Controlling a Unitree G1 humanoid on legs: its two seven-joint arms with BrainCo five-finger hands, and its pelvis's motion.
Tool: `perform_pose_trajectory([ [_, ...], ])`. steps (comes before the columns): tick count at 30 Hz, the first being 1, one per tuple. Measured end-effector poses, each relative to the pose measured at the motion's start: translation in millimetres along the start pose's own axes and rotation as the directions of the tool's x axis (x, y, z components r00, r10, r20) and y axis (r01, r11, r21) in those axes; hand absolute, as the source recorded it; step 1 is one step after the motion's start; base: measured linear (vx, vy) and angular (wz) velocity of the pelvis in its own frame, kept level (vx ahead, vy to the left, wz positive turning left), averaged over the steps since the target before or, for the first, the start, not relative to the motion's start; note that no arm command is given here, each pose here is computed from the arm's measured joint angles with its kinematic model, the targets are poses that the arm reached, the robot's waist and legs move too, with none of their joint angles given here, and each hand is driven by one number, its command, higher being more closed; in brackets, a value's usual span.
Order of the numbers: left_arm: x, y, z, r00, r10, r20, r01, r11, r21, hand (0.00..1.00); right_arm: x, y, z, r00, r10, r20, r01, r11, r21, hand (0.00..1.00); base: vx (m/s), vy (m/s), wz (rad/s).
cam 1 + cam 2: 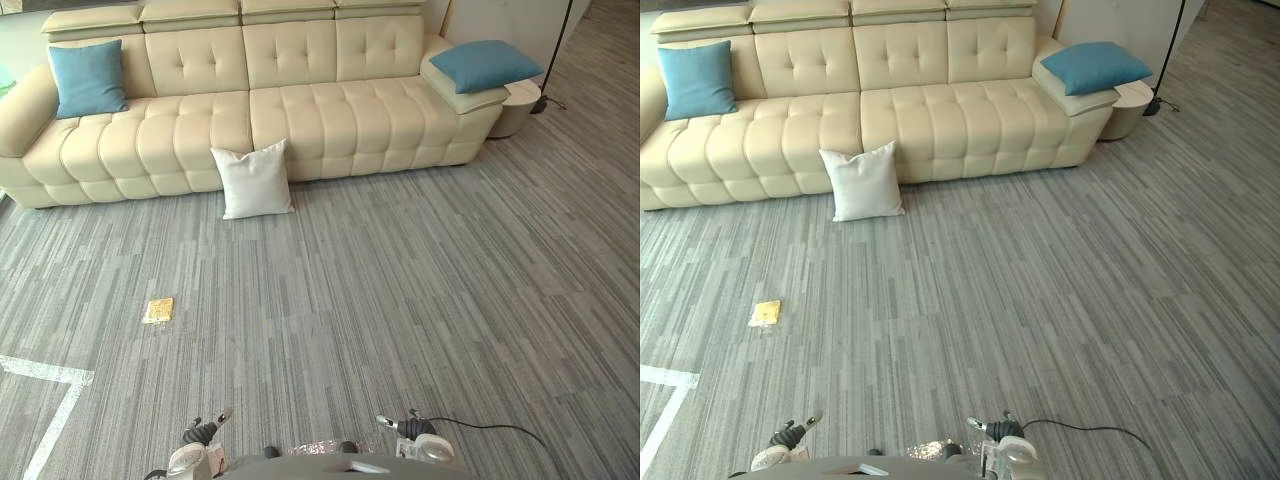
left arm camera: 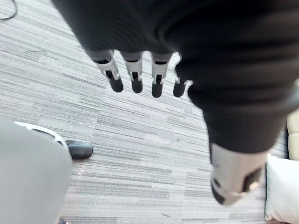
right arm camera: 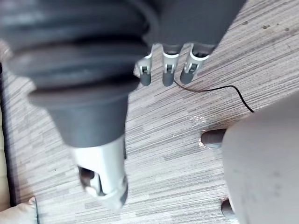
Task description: Pick up cushions and gather them together orderly.
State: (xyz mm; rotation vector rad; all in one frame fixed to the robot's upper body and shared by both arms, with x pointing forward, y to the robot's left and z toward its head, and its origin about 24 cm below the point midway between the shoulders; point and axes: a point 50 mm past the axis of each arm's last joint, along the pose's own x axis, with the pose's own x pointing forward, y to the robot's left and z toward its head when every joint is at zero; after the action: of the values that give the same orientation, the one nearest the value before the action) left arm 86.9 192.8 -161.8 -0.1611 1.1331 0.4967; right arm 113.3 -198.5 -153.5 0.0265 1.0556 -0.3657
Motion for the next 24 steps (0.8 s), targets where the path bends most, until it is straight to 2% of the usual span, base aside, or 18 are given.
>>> perform_pose_trajectory([
  [4, -0.7, -1.0, -2.9, 1.000, 0.010, -0.012, -0.011, 0.999, -0.041, 0.00, -0.4, -4.2, -4.2, 1.000, -0.021, -0.022, 0.022, 0.998, 0.065, 0.00, 0.00, 0.000, 0.00],
  [11, -0.9, -2.1, -3.1, 1.000, 0.007, -0.013, -0.008, 0.999, -0.043, 0.00, -2.1, -8.0, -12.4, 0.997, -0.051, -0.053, 0.057, 0.991, 0.123, 0.00, 0.00, 0.000, 0.00],
  [24, -0.8, -4.7, -1.3, 1.000, -0.017, -0.003, 0.017, 1.000, -0.010, 0.00, -3.0, -8.2, -16.6, 0.996, -0.052, -0.070, 0.062, 0.986, 0.156, 0.00, -0.02, -0.013, 0.00],
])
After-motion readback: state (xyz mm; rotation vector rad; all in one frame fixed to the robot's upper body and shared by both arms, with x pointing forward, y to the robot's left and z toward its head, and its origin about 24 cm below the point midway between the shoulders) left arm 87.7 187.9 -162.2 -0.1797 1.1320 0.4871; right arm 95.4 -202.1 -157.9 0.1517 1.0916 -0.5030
